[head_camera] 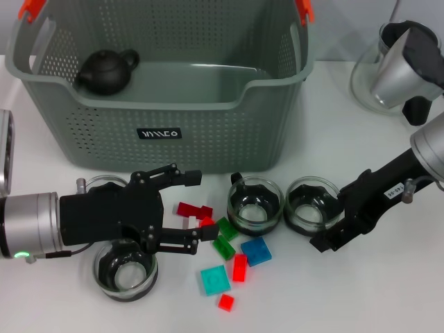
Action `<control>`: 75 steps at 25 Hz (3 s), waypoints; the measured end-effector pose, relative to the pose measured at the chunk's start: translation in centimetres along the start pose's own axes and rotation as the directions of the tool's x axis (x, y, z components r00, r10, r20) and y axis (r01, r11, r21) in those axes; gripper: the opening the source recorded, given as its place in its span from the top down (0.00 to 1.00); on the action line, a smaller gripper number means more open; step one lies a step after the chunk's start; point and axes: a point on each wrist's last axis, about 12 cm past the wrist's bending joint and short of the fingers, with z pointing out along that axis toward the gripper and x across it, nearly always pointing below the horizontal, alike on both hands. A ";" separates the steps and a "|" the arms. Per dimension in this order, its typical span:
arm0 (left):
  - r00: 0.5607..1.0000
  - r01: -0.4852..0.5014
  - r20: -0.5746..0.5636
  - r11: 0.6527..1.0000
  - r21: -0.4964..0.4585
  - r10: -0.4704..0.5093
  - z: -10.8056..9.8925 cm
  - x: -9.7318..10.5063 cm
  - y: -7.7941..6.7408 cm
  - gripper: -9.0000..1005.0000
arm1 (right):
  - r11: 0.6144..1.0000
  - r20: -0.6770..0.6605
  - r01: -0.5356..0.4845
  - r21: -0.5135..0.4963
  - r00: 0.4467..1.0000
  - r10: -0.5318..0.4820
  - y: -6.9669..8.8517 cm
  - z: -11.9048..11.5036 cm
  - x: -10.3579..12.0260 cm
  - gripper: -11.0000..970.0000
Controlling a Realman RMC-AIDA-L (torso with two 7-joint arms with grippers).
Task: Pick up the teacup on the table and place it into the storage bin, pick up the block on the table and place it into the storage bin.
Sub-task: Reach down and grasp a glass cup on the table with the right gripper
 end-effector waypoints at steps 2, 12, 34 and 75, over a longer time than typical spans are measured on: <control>1.000 0.000 0.000 1.000 0.000 0.000 0.0 0.0 0.0 0.05 | 1.000 -0.010 0.002 0.008 1.000 -0.002 0.0 0.1 -0.2 0.12; 1.000 -0.003 0.000 1.000 0.000 0.003 0.0 0.0 0.0 0.05 | 0.996 -0.055 0.049 0.070 0.997 -0.045 0.3 1.0 -2.3 0.12; 1.000 -0.004 0.000 1.000 -0.006 0.004 -0.2 0.3 -0.2 0.05 | 0.982 -0.158 0.133 0.135 0.981 -0.111 0.8 4.3 -4.4 0.12; 1.000 -0.011 -0.010 1.000 -0.024 0.011 -0.1 0.5 -0.1 0.05 | 0.985 -0.202 0.093 0.143 0.977 -0.063 0.7 6.0 -3.8 0.64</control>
